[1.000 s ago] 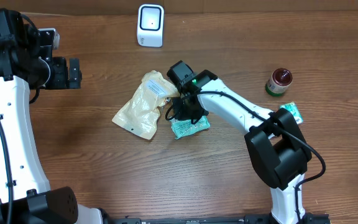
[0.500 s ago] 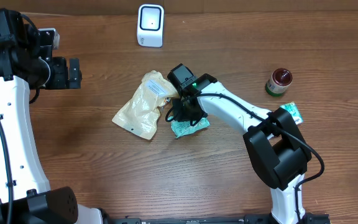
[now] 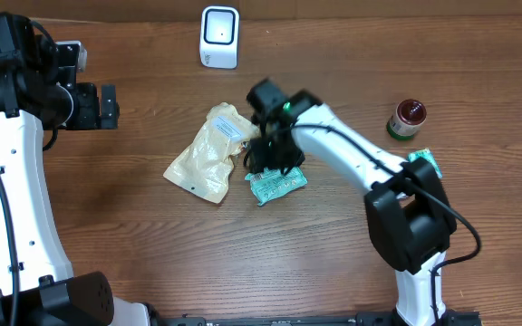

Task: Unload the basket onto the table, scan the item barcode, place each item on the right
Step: 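Close the right gripper on the Kleenex pack's edge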

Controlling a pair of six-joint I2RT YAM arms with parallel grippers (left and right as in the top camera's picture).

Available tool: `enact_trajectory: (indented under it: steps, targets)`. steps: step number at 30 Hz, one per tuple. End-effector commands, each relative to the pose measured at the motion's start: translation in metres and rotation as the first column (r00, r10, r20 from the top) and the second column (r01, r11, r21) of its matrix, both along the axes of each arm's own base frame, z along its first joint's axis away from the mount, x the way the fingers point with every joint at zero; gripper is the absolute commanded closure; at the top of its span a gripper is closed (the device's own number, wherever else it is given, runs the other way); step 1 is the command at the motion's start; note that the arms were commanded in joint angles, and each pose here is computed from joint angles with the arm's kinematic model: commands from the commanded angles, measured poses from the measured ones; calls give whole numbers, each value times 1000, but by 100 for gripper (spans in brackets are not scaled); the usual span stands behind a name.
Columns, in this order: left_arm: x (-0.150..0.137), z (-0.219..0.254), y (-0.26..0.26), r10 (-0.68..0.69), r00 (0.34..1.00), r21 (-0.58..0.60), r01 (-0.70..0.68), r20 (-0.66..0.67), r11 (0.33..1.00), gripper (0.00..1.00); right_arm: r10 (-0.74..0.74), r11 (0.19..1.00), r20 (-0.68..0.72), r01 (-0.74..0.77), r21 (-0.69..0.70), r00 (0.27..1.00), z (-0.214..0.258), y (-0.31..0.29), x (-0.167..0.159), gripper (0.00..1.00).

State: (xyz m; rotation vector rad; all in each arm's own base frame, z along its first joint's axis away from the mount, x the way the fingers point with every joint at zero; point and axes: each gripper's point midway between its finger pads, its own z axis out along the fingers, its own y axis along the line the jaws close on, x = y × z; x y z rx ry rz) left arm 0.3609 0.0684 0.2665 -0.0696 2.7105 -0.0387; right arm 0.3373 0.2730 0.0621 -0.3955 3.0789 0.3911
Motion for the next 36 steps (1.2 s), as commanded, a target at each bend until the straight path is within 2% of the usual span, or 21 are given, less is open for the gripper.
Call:
enact_trajectory:
  steps: [1,2,4,5,13,22,28,36]
  targets:
    - [1,-2,-2,-26,1000,8,26,-4,1000,0,-51,995,113,42,86,992,70,-18,33,42]
    - [1,-2,-2,-26,1000,8,26,-4,1000,0,-62,995,120,52,87,991,81,-30,36,41]
    - [1,-2,-2,-26,1000,8,26,-4,1000,0,-96,993,119,86,84,988,92,-60,43,31]
    - [1,-2,-2,-26,1000,8,26,-5,1000,0,-95,993,105,86,84,990,91,-72,44,31]
    - [1,-2,-2,-26,1000,8,26,-5,1000,0,-32,962,-109,60,265,994,41,-98,24,32]
    - [1,-2,-2,-26,1000,8,26,-5,1000,0,-22,936,-193,88,340,981,-17,-77,-6,34]
    - [1,-2,-2,-26,1000,8,26,-4,1000,0,-63,922,-252,153,354,966,-45,-52,-19,44]
    - [1,-2,-2,-26,1000,8,26,-4,1000,0,-103,919,-266,194,344,958,-56,-31,-17,67]
